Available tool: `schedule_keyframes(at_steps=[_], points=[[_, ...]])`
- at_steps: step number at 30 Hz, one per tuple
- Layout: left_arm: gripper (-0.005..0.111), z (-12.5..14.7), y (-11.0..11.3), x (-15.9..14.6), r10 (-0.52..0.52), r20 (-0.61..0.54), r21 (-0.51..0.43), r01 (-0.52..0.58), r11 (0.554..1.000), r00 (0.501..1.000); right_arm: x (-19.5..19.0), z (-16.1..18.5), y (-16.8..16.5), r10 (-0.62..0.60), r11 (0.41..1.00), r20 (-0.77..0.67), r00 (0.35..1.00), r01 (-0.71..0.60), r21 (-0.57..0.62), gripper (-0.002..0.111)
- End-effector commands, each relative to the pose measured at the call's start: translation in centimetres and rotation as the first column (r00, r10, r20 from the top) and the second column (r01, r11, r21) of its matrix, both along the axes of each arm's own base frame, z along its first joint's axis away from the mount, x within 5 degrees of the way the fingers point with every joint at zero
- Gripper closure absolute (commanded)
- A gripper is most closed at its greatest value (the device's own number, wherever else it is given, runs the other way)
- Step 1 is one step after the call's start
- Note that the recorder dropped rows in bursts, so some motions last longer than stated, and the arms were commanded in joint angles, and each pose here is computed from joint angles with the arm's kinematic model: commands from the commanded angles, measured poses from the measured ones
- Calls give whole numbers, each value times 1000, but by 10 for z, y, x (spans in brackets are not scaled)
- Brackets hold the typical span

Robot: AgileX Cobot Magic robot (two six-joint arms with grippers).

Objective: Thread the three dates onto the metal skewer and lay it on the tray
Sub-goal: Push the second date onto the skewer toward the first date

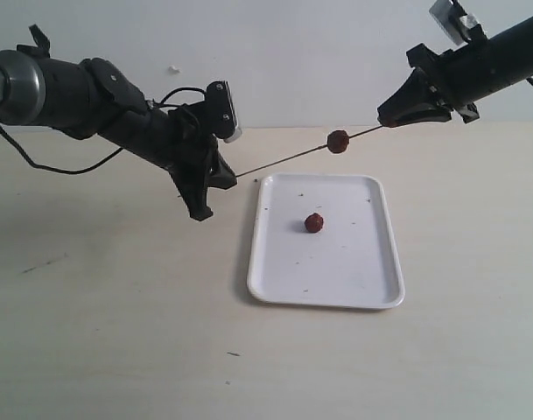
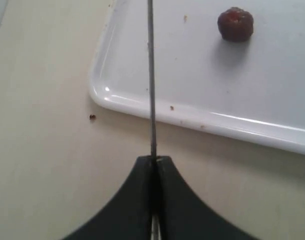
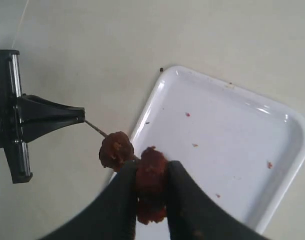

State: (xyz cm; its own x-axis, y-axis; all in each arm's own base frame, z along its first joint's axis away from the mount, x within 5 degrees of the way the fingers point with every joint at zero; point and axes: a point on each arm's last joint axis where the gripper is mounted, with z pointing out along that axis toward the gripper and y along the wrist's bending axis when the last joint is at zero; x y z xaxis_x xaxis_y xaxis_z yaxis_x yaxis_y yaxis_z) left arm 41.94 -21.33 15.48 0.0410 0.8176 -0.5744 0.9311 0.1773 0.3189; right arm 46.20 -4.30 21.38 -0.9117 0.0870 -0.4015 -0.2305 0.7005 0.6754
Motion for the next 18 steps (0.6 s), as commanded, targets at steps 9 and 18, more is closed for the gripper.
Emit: schedule_keyframes(at_steps=[9,18], points=[[107,5,-3,-2,42,-40,-54,-44,998,998,2,4,-12,-37,998,36,999,35,52,88],[107,7,-6,-2,76,-66,-115,-83,990,995,14,-5,-11,-129,981,49,990,120,150,88]])
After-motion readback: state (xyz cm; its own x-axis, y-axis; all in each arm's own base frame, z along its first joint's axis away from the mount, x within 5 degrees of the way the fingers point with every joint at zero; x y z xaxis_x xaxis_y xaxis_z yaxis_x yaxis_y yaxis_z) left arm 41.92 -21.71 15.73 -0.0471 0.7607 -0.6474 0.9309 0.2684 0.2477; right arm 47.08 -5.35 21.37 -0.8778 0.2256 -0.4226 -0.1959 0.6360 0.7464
